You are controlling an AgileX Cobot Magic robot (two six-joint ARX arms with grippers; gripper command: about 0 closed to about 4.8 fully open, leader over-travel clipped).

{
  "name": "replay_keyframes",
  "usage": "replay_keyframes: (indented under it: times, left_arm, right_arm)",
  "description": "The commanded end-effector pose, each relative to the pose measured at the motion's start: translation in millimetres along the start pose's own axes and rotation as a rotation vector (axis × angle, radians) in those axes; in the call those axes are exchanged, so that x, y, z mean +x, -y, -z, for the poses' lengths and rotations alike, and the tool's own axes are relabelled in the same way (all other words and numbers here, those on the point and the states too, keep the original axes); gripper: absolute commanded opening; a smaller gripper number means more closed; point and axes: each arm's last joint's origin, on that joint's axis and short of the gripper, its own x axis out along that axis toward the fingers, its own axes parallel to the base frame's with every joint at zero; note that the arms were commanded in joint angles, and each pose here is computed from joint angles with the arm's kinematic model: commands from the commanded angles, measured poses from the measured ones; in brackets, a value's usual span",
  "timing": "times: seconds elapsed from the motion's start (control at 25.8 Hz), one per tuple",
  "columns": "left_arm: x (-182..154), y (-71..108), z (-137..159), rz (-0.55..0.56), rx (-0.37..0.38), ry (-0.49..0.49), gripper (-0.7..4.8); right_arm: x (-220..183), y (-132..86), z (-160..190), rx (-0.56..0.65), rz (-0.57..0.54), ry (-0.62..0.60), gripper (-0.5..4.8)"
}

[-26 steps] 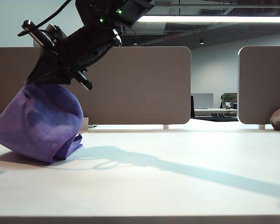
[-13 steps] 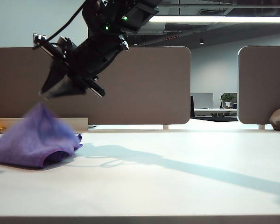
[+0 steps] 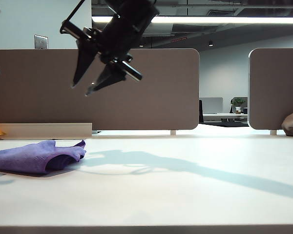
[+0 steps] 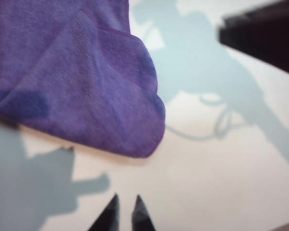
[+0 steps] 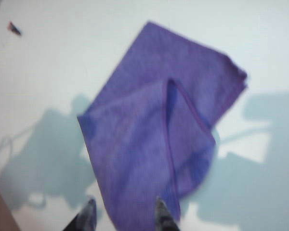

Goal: Fold the bottom of the cloth upward, then fold it vertically to form a square shape.

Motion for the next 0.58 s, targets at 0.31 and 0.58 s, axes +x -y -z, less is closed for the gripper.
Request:
replay_keyframes:
  times: [0.31,0.58]
  left_arm:
    - [63,-27.3,-20,-0.044,-0.018,-0.098,0.93]
    - [71,-50.8,-30,-0.121,-0.054,-0.031,0.92]
  right_arm:
    - [-15,14,23,0.051,-0.037,-0.279,1.88]
    - [-14,11,18,0.098,-0.147,-0.244,2.03]
